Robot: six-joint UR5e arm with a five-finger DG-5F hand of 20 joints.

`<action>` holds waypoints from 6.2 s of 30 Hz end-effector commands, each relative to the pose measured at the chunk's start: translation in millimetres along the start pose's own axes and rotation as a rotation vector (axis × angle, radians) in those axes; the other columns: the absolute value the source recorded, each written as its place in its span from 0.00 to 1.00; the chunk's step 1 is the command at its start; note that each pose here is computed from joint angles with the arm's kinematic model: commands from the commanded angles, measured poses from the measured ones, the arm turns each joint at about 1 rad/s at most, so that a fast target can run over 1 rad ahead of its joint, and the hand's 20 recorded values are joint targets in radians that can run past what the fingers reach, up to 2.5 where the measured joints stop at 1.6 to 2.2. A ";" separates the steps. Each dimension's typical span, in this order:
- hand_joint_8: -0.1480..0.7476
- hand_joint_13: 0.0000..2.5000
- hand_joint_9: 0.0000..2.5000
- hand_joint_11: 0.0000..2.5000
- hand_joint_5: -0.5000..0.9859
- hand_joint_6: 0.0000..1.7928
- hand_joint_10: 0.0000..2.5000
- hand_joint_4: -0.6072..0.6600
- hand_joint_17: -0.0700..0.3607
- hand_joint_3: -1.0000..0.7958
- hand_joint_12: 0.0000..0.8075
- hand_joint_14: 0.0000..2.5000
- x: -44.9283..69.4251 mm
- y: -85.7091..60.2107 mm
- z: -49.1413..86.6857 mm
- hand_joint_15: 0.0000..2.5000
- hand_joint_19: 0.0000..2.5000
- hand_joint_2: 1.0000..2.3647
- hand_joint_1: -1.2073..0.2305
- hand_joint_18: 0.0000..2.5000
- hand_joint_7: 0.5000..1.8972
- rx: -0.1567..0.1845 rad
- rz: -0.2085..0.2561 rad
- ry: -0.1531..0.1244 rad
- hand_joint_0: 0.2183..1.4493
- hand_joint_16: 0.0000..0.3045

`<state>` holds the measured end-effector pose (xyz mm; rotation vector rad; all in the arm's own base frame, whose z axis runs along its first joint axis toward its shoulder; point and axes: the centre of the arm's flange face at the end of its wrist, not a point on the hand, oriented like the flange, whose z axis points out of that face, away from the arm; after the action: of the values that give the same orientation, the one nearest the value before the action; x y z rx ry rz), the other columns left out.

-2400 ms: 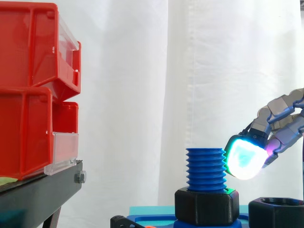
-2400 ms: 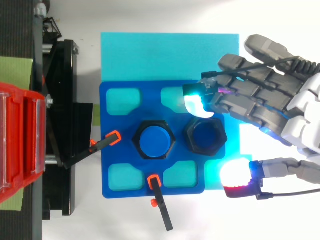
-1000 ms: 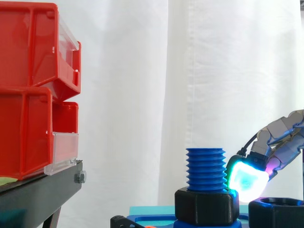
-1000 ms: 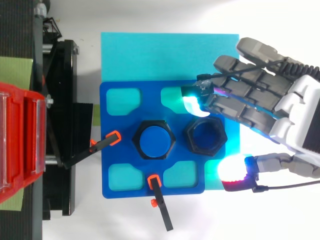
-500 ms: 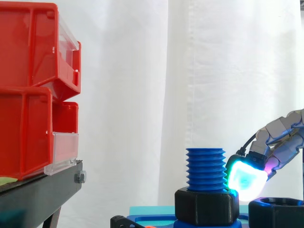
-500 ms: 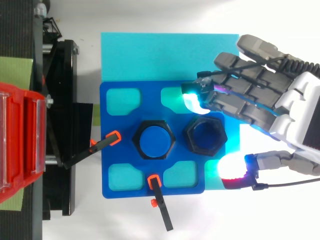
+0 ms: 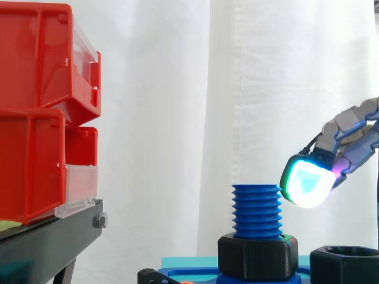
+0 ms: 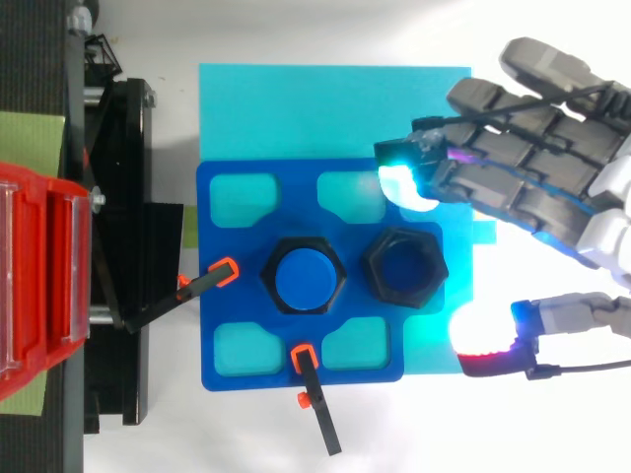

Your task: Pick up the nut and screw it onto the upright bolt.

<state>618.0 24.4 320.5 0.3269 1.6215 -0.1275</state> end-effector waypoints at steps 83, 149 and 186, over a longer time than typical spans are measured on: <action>0.47 0.15 0.13 0.00 0.18 0.28 0.00 0.66 0.42 0.28 0.45 0.00 77.4 85.0 -13.4 0.00 0.00 0.00 0.39 0.05 0.19 0.384 0.156 -0.196 0.12 0.16; 0.44 0.20 0.18 0.00 0.22 0.28 0.00 0.69 0.33 0.28 0.35 0.00 91.8 84.4 -5.3 0.00 0.00 0.00 0.42 0.11 0.50 0.343 0.069 -0.169 0.26 0.11; 0.45 0.22 0.20 0.00 0.22 0.34 0.00 0.68 0.32 0.28 0.34 0.00 -52.9 15.7 -13.0 0.00 0.01 0.00 0.44 0.14 0.48 0.189 0.090 -0.037 0.27 0.10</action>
<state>606.4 44.5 359.9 0.5588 1.5642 -0.2415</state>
